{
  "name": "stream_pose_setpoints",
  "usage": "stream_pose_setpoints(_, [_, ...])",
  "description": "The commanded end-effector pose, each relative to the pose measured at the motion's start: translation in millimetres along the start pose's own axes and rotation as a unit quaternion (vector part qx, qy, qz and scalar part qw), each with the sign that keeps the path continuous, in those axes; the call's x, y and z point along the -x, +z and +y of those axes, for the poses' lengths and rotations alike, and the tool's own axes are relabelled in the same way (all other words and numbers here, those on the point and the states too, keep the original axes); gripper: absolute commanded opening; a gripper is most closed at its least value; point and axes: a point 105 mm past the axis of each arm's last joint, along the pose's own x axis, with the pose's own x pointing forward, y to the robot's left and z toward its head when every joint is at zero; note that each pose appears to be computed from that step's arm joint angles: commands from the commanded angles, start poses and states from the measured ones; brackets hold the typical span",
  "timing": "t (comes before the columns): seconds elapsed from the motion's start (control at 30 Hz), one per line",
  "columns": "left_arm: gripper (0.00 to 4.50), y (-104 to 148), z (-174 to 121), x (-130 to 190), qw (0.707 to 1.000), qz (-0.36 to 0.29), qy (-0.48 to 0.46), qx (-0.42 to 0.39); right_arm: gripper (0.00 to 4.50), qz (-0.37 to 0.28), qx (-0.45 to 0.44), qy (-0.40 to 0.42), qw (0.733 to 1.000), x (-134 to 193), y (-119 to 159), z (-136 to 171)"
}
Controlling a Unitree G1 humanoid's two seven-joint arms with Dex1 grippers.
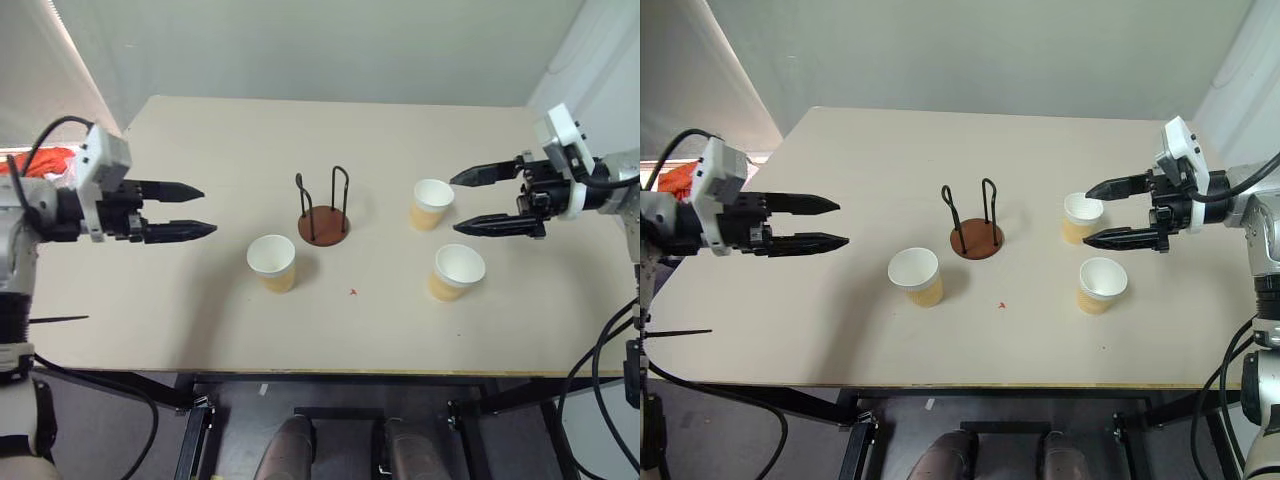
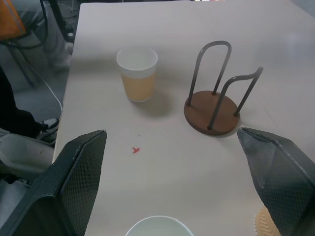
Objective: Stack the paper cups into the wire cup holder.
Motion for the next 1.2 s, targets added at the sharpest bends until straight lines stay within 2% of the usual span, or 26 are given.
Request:
stream_pose_setpoints(0.03, [3.76,12,5,0,1.000,-0.008,0.008,-0.027,4.50,-0.012,0.021,-0.026,0.999,8,12,-1])
stream_pose_setpoints(0.23, [3.76,19,5,-15,0.999,-0.027,-0.007,-0.031,4.50,-0.008,0.024,-0.043,0.999,9,9,-1])
stream_pose_setpoints(0.33, [3.76,27,6,-40,0.998,-0.052,-0.016,-0.018,4.50,-0.008,0.024,-0.048,0.999,10,9,-1])
stream_pose_setpoints(0.47, [3.76,20,13,-74,1.000,-0.022,0.000,-0.018,4.50,-0.018,0.024,-0.051,0.998,7,12,1])
stream_pose_setpoints(0.67, [3.76,14,11,-116,1.000,0.003,-0.015,-0.008,4.50,-0.030,0.021,-0.161,0.986,-2,18,-29])
stream_pose_setpoints(0.93, [3.76,1,6,-158,1.000,0.013,-0.010,0.015,4.50,-0.037,0.024,-0.147,0.988,-9,17,-15])
stream_pose_setpoints(1.2, [3.76,12,20,-182,0.998,-0.020,0.047,0.035,4.50,-0.035,0.027,-0.161,0.986,-9,17,-16])
